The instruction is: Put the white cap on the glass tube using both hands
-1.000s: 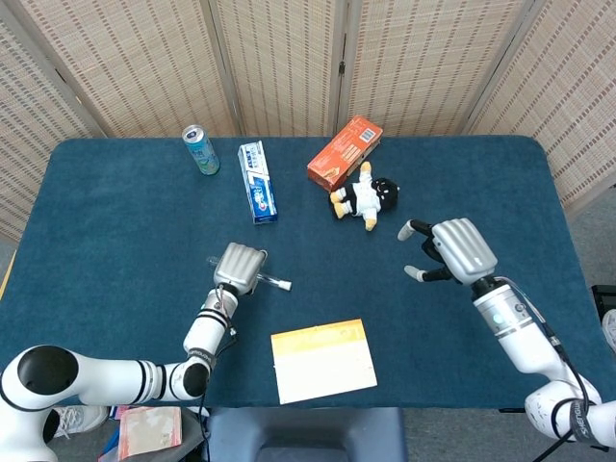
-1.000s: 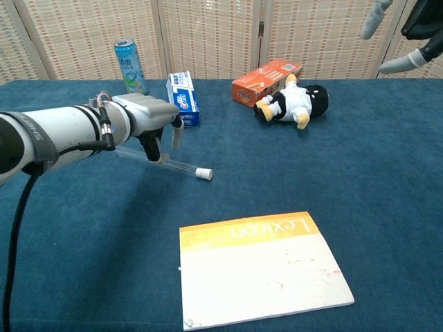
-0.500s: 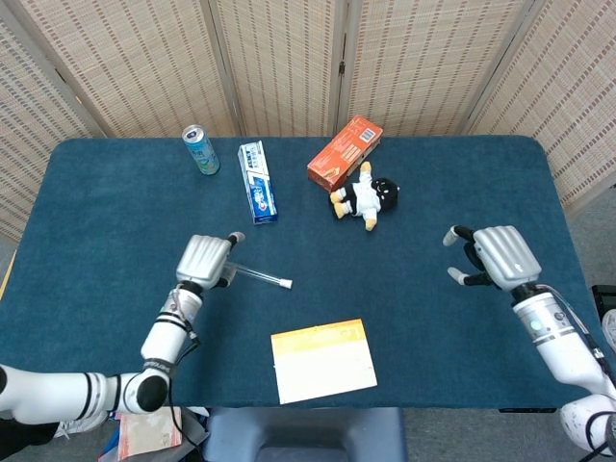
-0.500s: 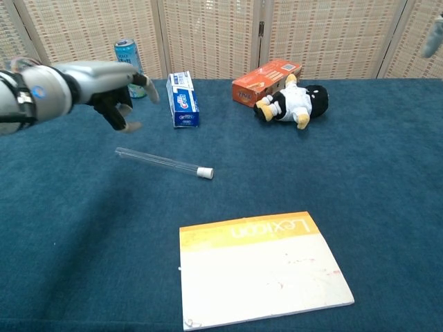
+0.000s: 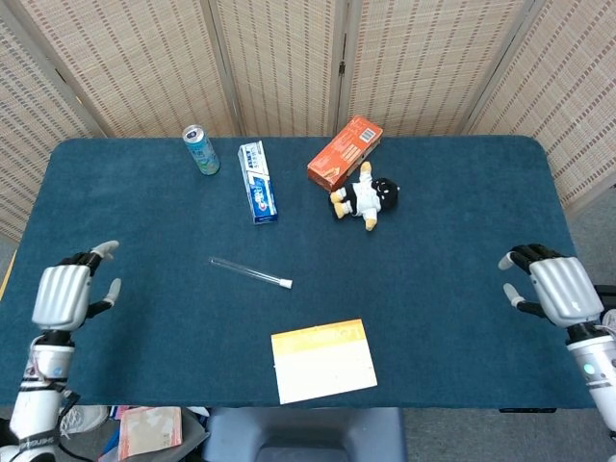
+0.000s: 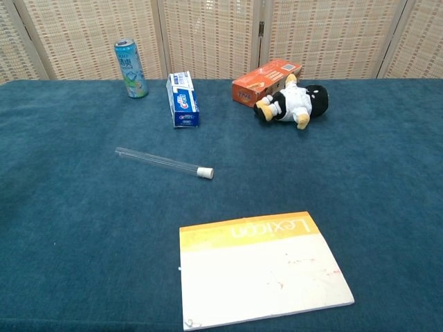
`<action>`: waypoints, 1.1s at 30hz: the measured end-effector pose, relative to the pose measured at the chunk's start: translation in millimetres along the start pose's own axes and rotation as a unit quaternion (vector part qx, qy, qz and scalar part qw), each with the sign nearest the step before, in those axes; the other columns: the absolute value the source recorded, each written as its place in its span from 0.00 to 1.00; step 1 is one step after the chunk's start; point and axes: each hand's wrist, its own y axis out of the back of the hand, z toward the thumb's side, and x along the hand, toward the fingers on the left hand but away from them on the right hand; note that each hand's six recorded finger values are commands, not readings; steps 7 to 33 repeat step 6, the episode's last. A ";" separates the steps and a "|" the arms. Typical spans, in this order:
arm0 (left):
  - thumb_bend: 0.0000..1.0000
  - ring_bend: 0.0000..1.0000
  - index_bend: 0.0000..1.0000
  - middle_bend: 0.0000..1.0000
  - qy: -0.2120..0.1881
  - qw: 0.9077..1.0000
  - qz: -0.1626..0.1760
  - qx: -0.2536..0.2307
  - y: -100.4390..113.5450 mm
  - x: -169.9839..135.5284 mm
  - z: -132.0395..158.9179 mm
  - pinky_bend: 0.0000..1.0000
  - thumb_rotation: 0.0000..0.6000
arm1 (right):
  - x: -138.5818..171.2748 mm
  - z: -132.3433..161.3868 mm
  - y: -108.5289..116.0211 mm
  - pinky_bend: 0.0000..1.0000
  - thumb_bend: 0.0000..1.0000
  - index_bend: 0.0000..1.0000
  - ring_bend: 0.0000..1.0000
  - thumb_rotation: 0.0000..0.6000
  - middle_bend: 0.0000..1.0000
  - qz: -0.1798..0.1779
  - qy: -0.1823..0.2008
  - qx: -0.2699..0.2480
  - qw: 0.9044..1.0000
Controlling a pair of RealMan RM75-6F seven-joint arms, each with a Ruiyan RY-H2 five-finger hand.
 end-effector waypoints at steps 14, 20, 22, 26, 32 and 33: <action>0.37 0.38 0.23 0.38 0.020 1.000 0.018 -0.001 7.9 -43.6 -27.8 0.41 1.00 | 36.1 -15.4 -2.1 0.43 0.35 0.40 0.26 1.00 0.33 -0.029 -0.028 -0.002 0.999; 0.37 0.38 0.23 0.38 0.020 1.000 0.018 -0.001 7.9 -43.6 -27.8 0.41 1.00 | 36.1 -15.4 -2.1 0.43 0.35 0.40 0.26 1.00 0.33 -0.029 -0.028 -0.002 0.999; 0.37 0.38 0.23 0.38 0.020 1.000 0.018 -0.001 7.9 -43.6 -27.8 0.41 1.00 | 36.1 -15.4 -2.1 0.43 0.35 0.40 0.26 1.00 0.33 -0.029 -0.028 -0.002 0.999; 0.37 0.38 0.23 0.38 0.020 1.000 0.018 -0.001 7.9 -43.6 -27.8 0.41 1.00 | 36.1 -15.4 -2.1 0.43 0.35 0.40 0.26 1.00 0.33 -0.029 -0.028 -0.002 0.999; 0.37 0.38 0.23 0.38 0.020 1.000 0.018 -0.001 7.9 -43.6 -27.8 0.41 1.00 | 36.1 -15.4 -2.1 0.43 0.35 0.40 0.26 1.00 0.33 -0.029 -0.028 -0.002 0.999; 0.37 0.38 0.23 0.38 0.020 1.000 0.018 -0.001 7.9 -43.6 -27.8 0.41 1.00 | 36.1 -15.4 -2.1 0.43 0.35 0.40 0.26 1.00 0.33 -0.029 -0.028 -0.002 0.999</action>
